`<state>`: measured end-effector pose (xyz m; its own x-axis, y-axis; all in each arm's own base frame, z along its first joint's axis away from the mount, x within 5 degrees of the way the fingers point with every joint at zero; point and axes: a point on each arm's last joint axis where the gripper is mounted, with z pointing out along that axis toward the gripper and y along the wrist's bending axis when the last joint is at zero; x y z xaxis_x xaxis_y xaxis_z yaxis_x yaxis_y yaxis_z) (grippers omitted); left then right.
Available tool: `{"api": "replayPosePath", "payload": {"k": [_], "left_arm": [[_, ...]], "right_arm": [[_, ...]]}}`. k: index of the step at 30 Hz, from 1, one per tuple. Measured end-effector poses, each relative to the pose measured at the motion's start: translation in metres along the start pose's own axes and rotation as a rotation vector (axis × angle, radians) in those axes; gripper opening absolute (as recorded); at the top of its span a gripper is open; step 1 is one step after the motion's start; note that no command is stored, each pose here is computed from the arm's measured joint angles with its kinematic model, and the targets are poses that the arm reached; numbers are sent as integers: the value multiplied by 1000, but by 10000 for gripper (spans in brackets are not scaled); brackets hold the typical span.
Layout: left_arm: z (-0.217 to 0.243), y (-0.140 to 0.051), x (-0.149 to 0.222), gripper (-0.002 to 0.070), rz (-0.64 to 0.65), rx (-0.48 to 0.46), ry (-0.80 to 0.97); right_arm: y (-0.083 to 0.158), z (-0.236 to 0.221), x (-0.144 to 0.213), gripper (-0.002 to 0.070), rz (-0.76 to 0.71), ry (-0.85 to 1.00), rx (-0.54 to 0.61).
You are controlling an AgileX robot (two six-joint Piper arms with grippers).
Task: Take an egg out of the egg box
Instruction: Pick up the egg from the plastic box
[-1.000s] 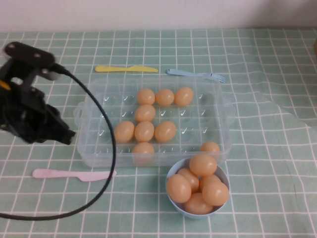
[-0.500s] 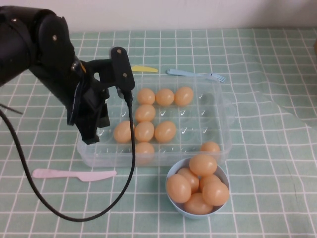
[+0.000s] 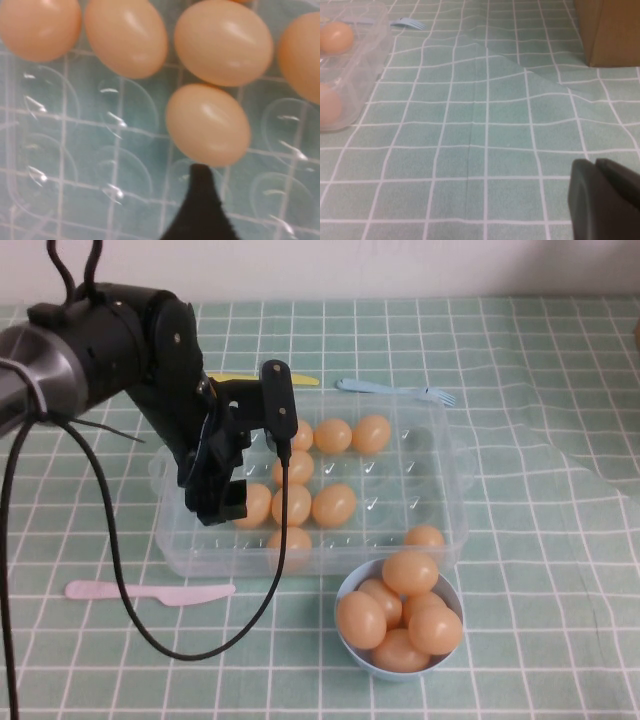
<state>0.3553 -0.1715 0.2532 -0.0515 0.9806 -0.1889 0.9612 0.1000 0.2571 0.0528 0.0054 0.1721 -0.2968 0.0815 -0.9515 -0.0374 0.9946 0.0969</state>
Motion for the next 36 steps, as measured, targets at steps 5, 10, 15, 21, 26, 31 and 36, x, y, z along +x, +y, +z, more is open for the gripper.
{"api": "replayPosePath", "payload": {"k": [5,10,15,21,26,31,36], "left_arm": [[14,6,-2,538,28,-31,-7],[22,7,-2,548,88,-21,-1],[34,9,-3,549,140,-22,0],[44,10,-3,550,149,-29,-3],[51,11,-3,550,149,-22,1],[52,12,-4,550,150,-38,-6],[59,12,-3,550,150,-31,-3]], "right_arm": [[0,0,0,-18,0,0,0],[0,0,0,-18,0,0,0],[0,0,0,-18,0,0,0],[0,0,0,-18,0,0,0],[0,0,0,-18,0,0,0],[0,0,0,-18,0,0,0],[0,0,0,-18,0,0,0]]}}
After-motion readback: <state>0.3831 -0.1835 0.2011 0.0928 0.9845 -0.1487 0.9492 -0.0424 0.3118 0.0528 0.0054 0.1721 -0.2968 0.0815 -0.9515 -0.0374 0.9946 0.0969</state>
